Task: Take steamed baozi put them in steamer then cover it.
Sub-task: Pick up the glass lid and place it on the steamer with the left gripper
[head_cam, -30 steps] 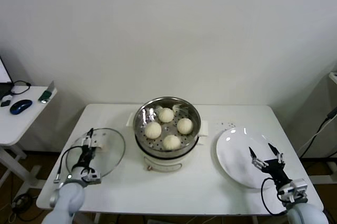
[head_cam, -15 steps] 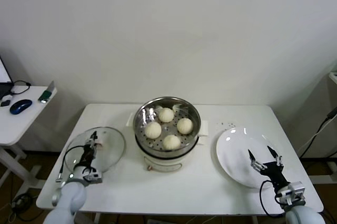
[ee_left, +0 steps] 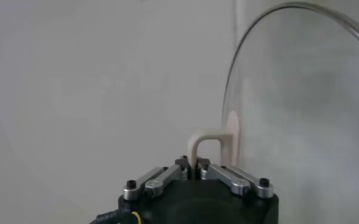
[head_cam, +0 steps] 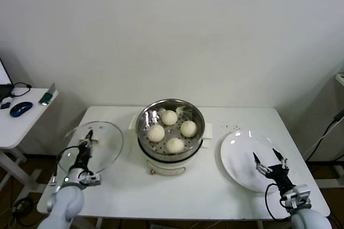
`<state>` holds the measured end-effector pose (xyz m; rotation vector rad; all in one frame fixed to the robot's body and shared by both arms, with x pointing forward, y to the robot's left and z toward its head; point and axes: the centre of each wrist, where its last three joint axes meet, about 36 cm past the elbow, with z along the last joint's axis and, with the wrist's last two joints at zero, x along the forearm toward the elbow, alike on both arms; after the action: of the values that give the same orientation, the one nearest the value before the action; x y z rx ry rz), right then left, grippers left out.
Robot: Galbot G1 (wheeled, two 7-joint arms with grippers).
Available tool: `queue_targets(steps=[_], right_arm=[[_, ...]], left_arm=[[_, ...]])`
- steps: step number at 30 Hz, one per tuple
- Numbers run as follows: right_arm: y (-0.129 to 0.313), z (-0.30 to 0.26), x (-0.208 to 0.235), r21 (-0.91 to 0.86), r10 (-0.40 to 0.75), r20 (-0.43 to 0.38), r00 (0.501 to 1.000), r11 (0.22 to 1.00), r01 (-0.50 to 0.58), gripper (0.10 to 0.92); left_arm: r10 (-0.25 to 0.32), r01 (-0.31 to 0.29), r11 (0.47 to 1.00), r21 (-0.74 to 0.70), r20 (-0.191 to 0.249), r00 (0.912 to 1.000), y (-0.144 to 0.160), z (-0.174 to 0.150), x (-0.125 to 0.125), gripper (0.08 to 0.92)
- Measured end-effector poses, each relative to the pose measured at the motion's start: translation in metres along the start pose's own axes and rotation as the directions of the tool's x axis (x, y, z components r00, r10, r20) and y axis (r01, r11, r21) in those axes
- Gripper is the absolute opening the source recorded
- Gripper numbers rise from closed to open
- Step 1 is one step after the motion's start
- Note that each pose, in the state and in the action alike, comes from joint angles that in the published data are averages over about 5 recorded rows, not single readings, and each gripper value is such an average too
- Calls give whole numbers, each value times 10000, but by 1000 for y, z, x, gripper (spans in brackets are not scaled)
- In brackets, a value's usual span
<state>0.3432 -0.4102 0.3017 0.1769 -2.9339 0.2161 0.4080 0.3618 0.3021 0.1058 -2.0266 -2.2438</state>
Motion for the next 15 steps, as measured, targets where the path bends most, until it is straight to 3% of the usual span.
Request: queue_targets(steps=[5, 15], right_arm=[[-5, -2, -5, 119, -71, -36, 10000, 9999, 71, 823], [-13, -8, -23, 414, -219, -27, 9998, 9989, 220, 823]], left_arm=[[-616, 607, 9980, -197, -472, 9970, 25, 0, 18, 150], [-1663, 1610, 9854, -552, -1109, 9798, 96, -7, 55, 150]])
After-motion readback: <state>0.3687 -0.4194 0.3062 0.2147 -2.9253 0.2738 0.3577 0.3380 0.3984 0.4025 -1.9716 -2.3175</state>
